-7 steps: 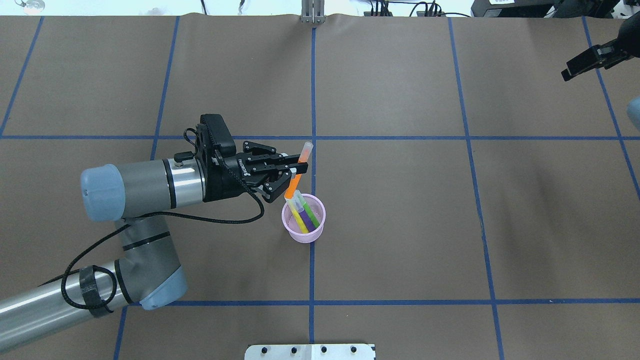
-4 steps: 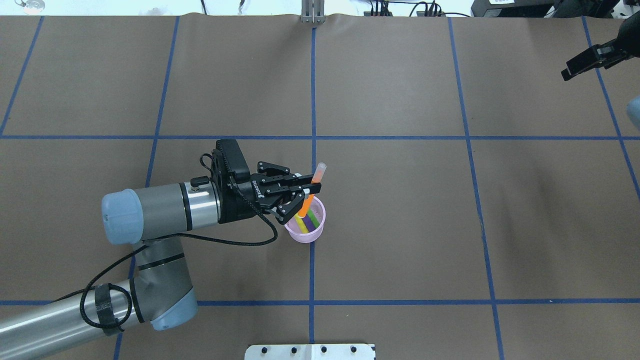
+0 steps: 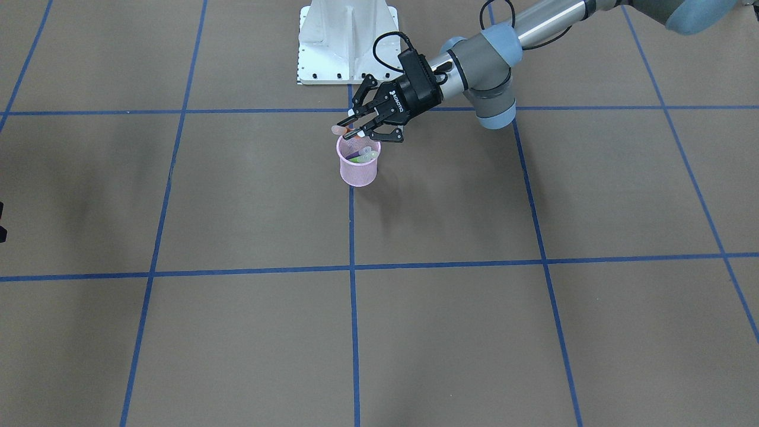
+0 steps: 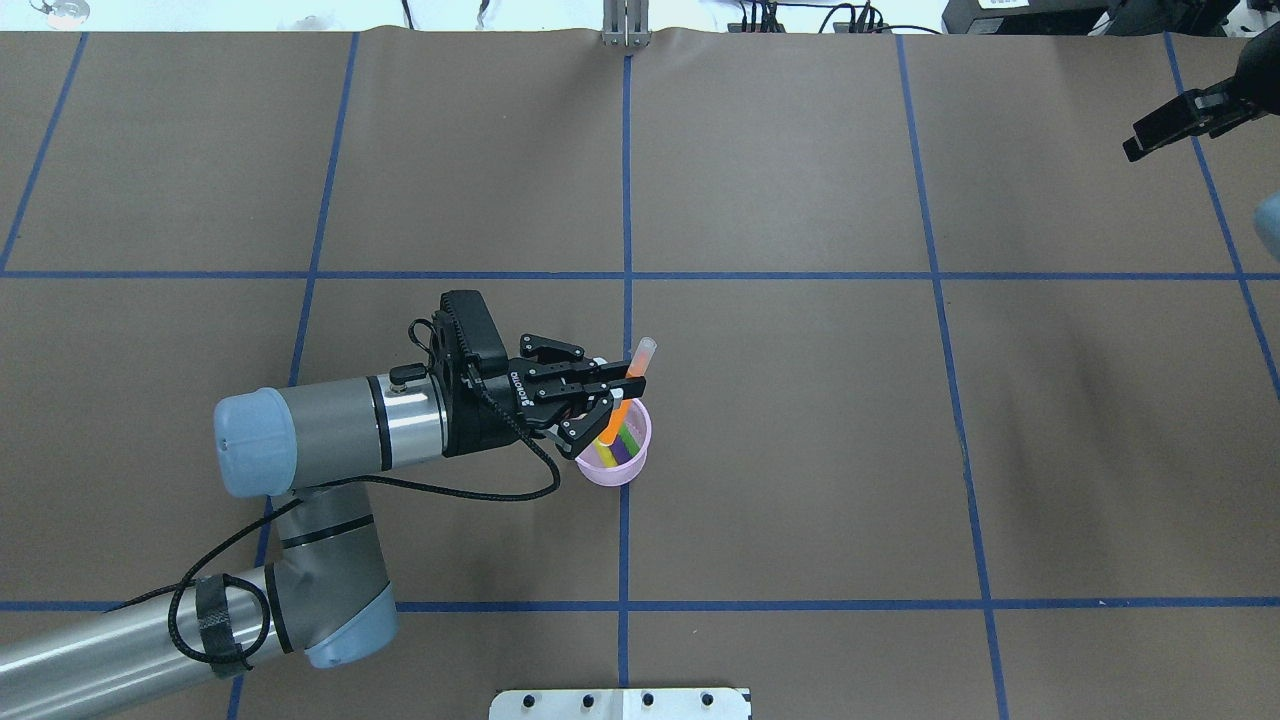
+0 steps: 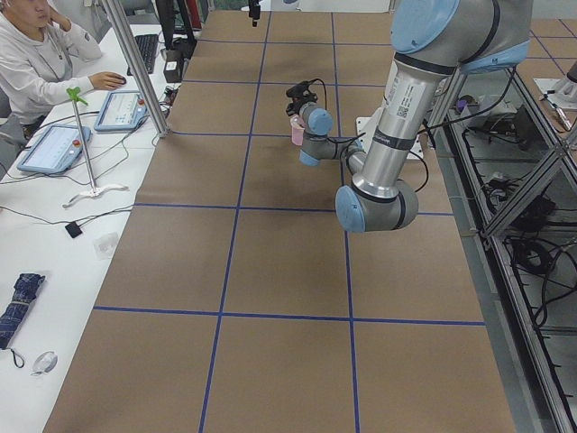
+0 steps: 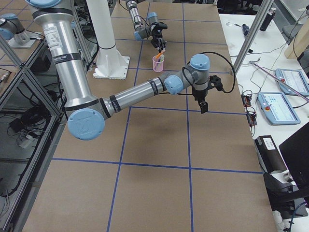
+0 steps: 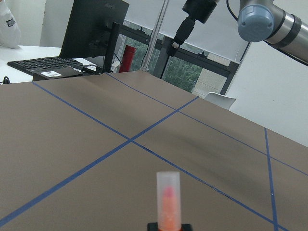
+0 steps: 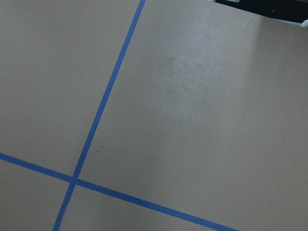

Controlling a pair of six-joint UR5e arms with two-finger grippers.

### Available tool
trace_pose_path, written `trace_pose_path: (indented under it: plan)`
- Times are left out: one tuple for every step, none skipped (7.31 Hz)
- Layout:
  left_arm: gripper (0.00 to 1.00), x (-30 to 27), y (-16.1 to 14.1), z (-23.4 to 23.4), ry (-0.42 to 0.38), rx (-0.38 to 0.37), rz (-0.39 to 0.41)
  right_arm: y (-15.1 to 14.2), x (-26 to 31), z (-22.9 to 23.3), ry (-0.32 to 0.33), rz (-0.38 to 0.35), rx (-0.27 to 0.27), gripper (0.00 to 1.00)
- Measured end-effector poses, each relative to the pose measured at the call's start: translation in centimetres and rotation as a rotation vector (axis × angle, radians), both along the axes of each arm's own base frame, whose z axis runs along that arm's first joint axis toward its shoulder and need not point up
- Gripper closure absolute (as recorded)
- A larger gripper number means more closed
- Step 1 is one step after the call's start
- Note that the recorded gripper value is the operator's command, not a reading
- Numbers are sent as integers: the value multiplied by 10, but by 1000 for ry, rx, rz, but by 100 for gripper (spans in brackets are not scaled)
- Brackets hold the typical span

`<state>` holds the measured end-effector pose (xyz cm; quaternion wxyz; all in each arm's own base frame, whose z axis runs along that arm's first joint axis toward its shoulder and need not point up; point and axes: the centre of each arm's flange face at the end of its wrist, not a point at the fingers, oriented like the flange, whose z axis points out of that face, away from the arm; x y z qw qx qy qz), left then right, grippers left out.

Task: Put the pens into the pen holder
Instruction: 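Carry the orange marker with the left gripper into the pink cup, then open the left gripper and withdraw it from the cup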

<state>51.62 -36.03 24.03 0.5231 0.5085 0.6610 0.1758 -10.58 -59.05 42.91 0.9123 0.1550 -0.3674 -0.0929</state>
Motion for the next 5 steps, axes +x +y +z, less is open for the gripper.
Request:
trace_pose_path:
  plan:
    - [0, 0, 0, 0, 0, -2, 1, 0, 0, 1, 1, 0, -1, 0]
    - [0, 0, 0, 0, 1, -4, 2, -1, 2, 2, 2, 3, -5, 1]
    - [0, -1, 1, -1, 5, -8, 5, -4, 7, 6, 4, 13, -14, 0]
    - [1, -3, 0, -3, 6, -12, 7, -6, 16, 14, 7, 27, -28, 1]
    - [1, -7, -5, -3, -9, -17, 3, -6, 30, 27, 13, 42, -46, 1]
